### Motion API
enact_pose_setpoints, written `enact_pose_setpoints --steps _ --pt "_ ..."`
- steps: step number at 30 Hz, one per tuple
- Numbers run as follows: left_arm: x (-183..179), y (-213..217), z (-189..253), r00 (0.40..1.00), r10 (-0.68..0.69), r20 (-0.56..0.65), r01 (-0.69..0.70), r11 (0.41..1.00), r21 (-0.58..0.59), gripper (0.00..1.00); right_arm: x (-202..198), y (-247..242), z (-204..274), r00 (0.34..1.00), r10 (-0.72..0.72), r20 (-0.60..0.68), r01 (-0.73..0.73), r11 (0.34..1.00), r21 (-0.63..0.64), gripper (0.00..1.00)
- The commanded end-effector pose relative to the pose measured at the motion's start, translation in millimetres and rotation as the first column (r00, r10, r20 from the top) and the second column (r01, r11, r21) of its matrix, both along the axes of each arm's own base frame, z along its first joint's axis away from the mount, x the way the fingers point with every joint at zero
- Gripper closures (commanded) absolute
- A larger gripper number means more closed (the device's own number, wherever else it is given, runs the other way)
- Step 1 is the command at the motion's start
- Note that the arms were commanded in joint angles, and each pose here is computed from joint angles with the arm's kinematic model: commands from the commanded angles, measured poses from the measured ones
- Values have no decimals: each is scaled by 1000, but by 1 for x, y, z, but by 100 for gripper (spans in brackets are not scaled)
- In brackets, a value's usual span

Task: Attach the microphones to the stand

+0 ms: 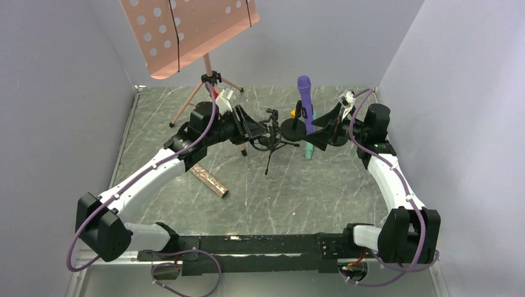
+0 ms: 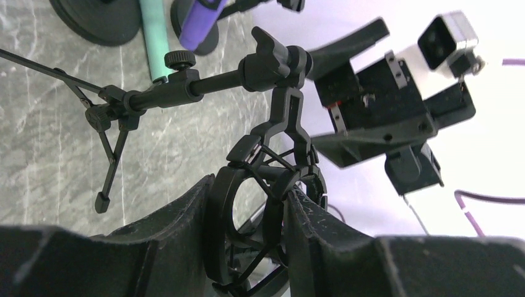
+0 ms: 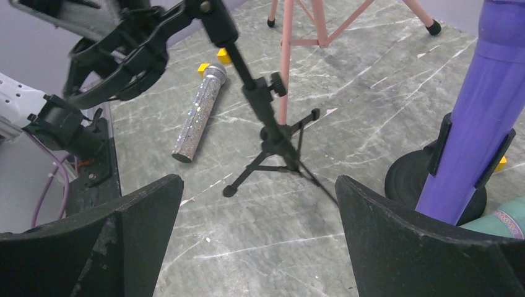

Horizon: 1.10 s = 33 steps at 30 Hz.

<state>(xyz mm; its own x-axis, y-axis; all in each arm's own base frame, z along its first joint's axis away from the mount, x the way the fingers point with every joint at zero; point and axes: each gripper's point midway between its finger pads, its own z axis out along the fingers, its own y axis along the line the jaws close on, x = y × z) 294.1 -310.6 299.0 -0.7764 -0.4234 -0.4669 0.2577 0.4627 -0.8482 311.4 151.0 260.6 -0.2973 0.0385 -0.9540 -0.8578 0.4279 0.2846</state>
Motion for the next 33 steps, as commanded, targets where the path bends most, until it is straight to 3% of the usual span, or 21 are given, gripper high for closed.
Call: enact_pose_setpoints --steps 1,16,22,28,31,33 --pt "-30 -2 31 989 -99 114 103 994 -33 71 -2 -2 20 996 13 85 -12 1000 -8 0" --pt "-70 -6 -11 966 -244 83 244 970 13 66 1 -4 17 997 3 78 -2 1000 -8 0" --pt "-78 -9 -23 948 -313 66 310 950 44 30 1 -5 17 997 4 79 -4 1000 -8 0" --pt "-79 -5 -32 941 -331 65 323 941 103 15 0 -5 18 997 6 83 -6 1000 -8 0" --pt "-79 3 -28 944 -314 99 298 943 147 2 0 -5 18 997 6 81 -6 1000 -8 0" --pt "-77 10 -27 949 -293 117 270 946 179 1 0 -5 18 997 8 81 -8 1000 -7 0"
